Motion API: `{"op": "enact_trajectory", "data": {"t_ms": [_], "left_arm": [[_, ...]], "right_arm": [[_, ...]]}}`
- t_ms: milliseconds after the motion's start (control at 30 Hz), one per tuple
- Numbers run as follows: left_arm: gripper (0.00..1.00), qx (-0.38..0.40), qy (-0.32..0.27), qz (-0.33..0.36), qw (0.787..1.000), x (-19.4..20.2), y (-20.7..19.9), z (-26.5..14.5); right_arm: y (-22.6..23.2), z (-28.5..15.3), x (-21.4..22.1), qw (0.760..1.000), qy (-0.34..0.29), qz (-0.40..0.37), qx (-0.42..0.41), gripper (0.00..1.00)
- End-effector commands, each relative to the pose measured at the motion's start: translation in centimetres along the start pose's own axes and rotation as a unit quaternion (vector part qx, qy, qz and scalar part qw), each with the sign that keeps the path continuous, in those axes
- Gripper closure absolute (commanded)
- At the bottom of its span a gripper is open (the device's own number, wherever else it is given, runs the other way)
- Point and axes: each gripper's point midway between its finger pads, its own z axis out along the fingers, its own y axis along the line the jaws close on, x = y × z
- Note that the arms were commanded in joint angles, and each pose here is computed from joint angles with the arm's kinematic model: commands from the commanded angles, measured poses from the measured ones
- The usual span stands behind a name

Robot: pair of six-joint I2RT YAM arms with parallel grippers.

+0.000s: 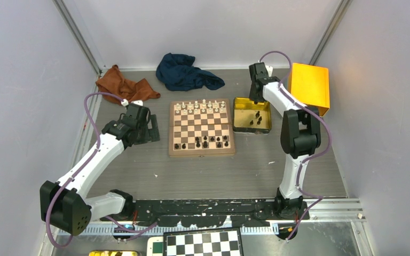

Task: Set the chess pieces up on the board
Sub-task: Pick up the chess piece from the storage box.

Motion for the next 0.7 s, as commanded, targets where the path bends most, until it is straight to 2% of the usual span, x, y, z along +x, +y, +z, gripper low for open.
{"op": "enact_trajectory", "data": {"t_ms": [0, 333, 667], "left_arm": [[0.00, 0.023, -0.035, -0.008, 0.999, -2.0, -0.7, -1.1], [0.00, 0.035, -0.036, -0.011, 0.999, -1.6, -0.9, -1.3], [0.00, 0.046, -0.037, -0.013, 0.998, -1.4, -1.1, -1.4]], "right_arm": [[1.6, -5.4, -2.9, 0.998, -0.054, -0.010, -0.035, 0.99], [7.0, -13.1, 0.6, 0.990, -0.074, -0.078, -0.090, 0.99], [10.3, -19.1, 7.3, 0.980, -0.069, -0.121, -0.142, 0.99]]}}
